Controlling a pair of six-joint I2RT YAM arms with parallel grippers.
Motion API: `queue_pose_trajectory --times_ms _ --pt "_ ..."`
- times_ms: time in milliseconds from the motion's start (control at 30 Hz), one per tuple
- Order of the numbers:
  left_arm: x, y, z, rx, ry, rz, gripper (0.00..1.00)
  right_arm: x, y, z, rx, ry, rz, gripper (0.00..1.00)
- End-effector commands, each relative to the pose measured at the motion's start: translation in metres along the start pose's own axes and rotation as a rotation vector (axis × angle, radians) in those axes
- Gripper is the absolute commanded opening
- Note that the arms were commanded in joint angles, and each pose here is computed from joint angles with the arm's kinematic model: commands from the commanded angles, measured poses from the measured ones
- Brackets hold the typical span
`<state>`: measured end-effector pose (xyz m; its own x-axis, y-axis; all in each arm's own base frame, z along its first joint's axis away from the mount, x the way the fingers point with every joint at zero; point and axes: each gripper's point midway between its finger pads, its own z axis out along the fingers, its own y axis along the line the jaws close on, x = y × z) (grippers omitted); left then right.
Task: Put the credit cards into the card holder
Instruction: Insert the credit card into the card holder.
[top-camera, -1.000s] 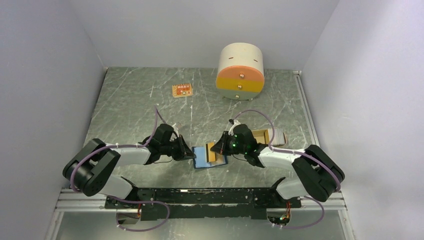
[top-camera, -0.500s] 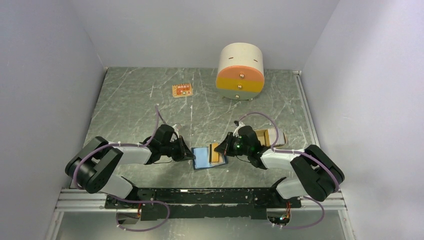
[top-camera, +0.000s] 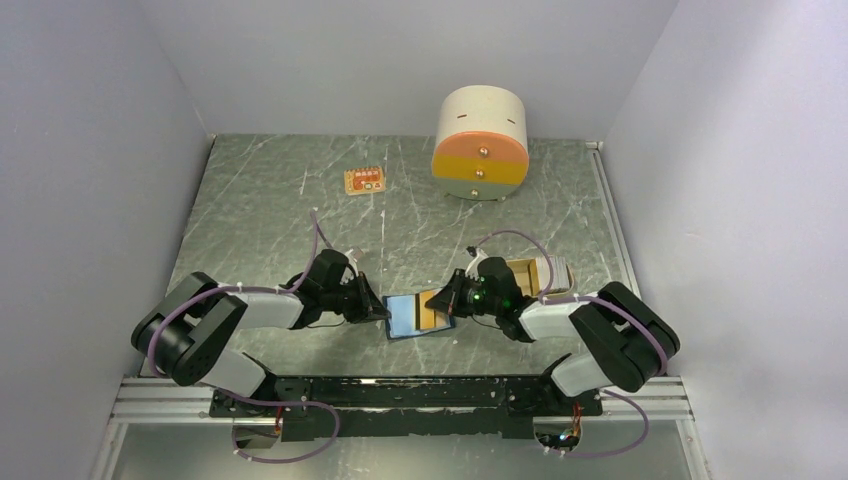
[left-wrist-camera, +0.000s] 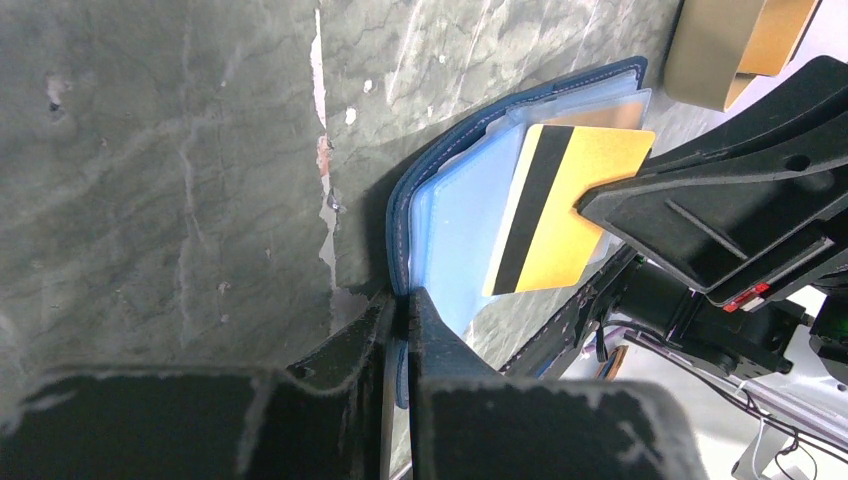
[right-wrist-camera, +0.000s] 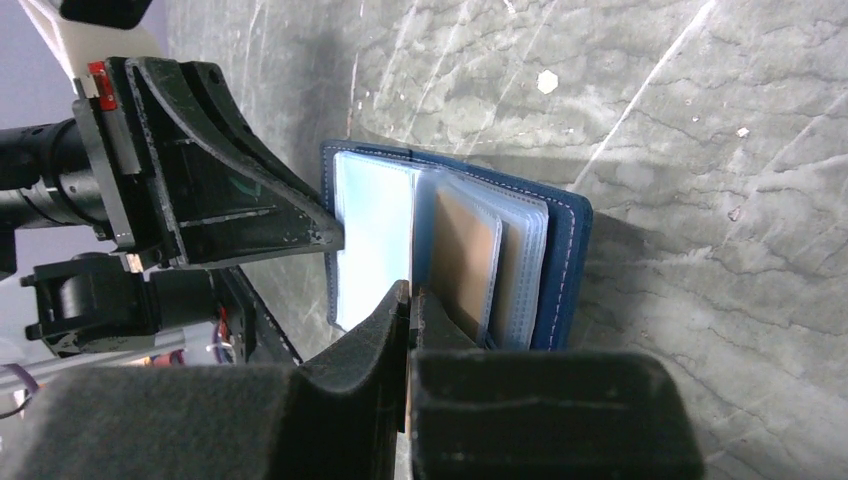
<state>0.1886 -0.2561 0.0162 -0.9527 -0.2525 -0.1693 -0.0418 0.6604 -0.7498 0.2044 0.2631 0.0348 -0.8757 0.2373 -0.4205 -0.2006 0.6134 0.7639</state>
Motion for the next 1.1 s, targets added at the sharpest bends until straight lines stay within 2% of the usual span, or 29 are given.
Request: queue_pose_trajectory --times_ms 0,300,1067 --pt "-0.001 0.005 0.001 -0.008 -0.010 0.009 0.11 0.002 -0.001 -0.001 -0.015 -0.010 0.020 0.05" --pt "-0.002 0.005 0.000 -0.011 -0.016 0.009 0.11 0.008 0.004 0.004 -0.054 0.023 0.048 0.04" --pt "-0.002 0.004 -0.001 -0.012 -0.018 0.007 0.11 0.017 -0.016 0.005 0.052 0.077 0.073 0.05"
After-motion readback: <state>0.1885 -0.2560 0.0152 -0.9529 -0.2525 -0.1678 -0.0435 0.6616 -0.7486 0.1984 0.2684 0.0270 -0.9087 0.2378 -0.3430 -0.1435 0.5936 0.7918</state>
